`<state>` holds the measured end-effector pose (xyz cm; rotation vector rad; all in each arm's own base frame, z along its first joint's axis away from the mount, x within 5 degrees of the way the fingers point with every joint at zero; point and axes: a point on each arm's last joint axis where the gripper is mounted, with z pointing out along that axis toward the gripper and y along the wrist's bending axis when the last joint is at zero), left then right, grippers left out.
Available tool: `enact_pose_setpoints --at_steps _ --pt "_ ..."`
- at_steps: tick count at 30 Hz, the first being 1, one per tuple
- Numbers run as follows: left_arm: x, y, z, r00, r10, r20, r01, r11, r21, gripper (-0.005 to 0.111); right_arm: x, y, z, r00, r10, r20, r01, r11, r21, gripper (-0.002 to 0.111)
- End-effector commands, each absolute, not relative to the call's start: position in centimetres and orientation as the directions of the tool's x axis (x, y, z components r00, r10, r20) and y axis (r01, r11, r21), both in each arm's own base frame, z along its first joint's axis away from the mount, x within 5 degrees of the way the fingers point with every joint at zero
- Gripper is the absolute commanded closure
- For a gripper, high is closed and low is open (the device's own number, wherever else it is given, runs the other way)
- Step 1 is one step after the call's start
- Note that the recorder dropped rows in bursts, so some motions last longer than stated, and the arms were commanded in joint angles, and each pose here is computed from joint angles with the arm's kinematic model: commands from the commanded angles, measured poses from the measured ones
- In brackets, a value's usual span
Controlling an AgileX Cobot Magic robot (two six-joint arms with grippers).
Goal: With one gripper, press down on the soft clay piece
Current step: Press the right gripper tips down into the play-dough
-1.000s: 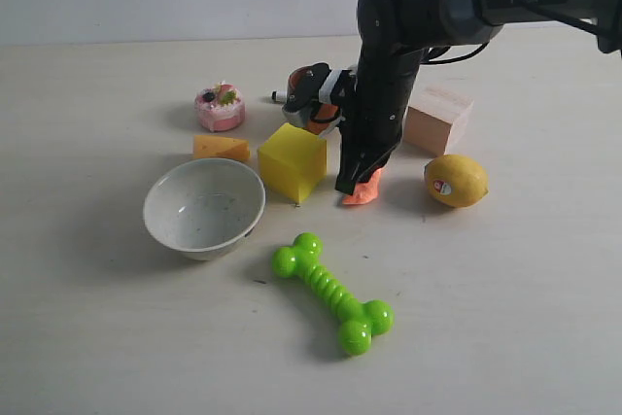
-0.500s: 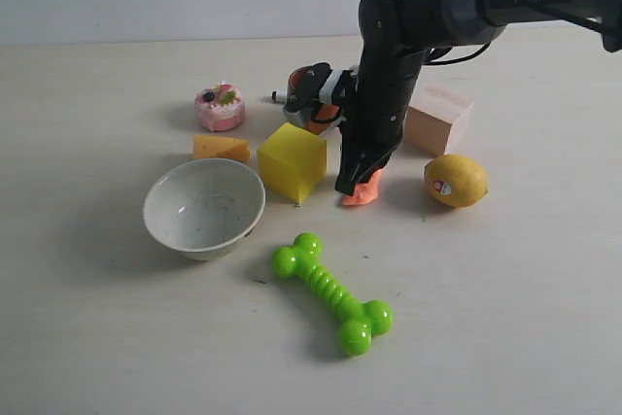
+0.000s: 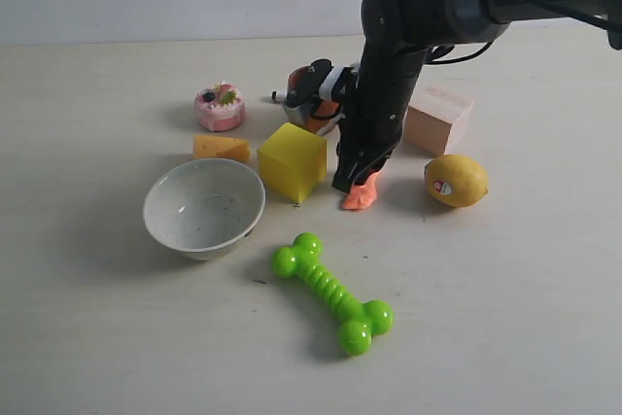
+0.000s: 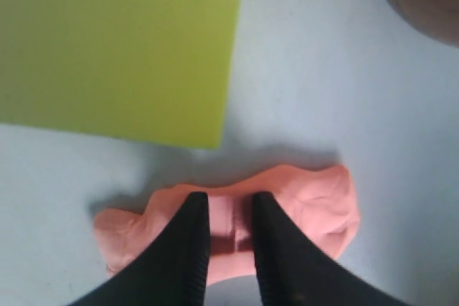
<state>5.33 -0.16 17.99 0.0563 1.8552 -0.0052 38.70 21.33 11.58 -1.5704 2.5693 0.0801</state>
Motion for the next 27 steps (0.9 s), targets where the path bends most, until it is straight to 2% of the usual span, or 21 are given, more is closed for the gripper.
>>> enact_pose_setpoints --at_steps 1,17,22,27 --pt "5.31 -0.21 18.08 -0.268 0.033 -0.963 0.049 0.999 0.021 0.107 38.65 21.26 12.36 -0.458 -0.875 -0.158 -0.884 0.467 -0.023 0.082" --pt "5.31 -0.21 18.08 -0.268 0.033 -0.963 0.049 0.999 0.021 0.107 38.7 21.11 12.54 -0.45 -0.88 -0.15 -0.887 0.46 -0.04 0.081" --pt "5.31 -0.21 18.08 -0.268 0.033 -0.963 0.049 0.999 0.021 0.107 38.7 21.11 12.54 -0.45 -0.88 -0.15 -0.887 0.46 -0.04 0.073" --pt "5.31 -0.21 18.08 -0.268 0.033 -0.963 0.049 0.999 0.021 0.107 38.7 21.12 12.54 -0.451 -0.88 -0.151 -0.886 0.461 -0.038 0.073"
